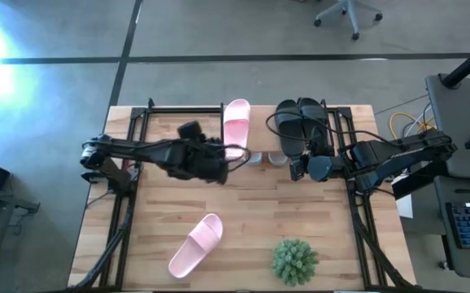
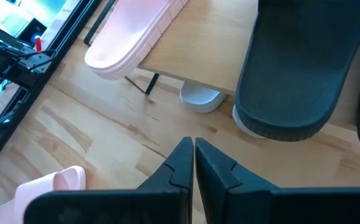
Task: Pick and place slides into the shelf
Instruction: Put the left pink slides on the shelf
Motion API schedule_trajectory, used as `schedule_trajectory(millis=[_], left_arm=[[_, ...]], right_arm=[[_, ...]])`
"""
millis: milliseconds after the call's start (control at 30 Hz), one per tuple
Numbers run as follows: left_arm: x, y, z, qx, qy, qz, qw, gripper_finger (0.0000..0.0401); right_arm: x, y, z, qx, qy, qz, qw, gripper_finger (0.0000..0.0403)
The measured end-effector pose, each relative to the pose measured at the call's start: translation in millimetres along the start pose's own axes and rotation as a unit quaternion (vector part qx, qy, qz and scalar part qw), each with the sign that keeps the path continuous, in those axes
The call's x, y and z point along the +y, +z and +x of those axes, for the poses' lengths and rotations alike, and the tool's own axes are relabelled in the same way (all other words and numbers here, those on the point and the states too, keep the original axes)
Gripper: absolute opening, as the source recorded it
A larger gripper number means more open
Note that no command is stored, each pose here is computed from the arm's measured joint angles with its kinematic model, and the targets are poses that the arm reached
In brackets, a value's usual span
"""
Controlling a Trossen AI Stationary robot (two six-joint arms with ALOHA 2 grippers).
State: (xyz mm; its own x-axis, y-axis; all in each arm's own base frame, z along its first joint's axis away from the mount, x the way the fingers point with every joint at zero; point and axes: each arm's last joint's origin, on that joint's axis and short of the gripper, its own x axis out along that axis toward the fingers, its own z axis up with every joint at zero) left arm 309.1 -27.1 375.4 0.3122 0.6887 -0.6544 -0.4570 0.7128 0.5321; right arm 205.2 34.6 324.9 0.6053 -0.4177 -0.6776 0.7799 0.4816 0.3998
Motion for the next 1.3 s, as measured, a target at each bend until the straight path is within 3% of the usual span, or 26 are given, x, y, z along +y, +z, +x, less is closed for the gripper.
schedule_trajectory(millis=[133, 200, 267, 333, 567, 767, 1067, 1300], left_arm=[[10, -19, -17, 0.000, -0.022, 0.003, 1.000, 0.0151], [17, -30, -23, 0.014, -0.080, -0.004, 0.997, 0.0151], [22, -42, -28, 0.038, -0.176, -0.029, 0.983, 0.0151], [27, -54, -31, 0.043, -0.237, -0.057, 0.969, 0.0151], [47, -103, -38, -0.056, -0.308, -0.130, 0.941, 0.0151], [59, -149, -31, -0.099, -0.385, -0.210, 0.893, 0.0151], [58, -205, -8, -0.049, -0.406, -0.332, 0.850, 0.0151], [44, -219, 10, -0.021, -0.390, -0.320, 0.863, 0.0151]], right_arm=[[0, 0, 0, 0.004, 0.001, -0.003, 1.000, 0.0008], [0, -1, 0, 0.004, 0.001, -0.004, 1.000, 0.0008], [0, -1, 0, 0.008, 0.002, -0.004, 1.000, 0.0008], [0, -1, 0, 0.016, 0.005, -0.004, 1.000, 0.0008], [1, -3, 0, 0.049, 0.020, -0.003, 0.999, 0.0008], [2, -4, 0, 0.065, 0.027, -0.005, 0.998, 0.0008], [12, -6, 2, 0.096, 0.090, -0.017, 0.991, 0.0008], [30, -13, 18, 0.097, 0.157, -0.019, 0.983, 0.0008]])
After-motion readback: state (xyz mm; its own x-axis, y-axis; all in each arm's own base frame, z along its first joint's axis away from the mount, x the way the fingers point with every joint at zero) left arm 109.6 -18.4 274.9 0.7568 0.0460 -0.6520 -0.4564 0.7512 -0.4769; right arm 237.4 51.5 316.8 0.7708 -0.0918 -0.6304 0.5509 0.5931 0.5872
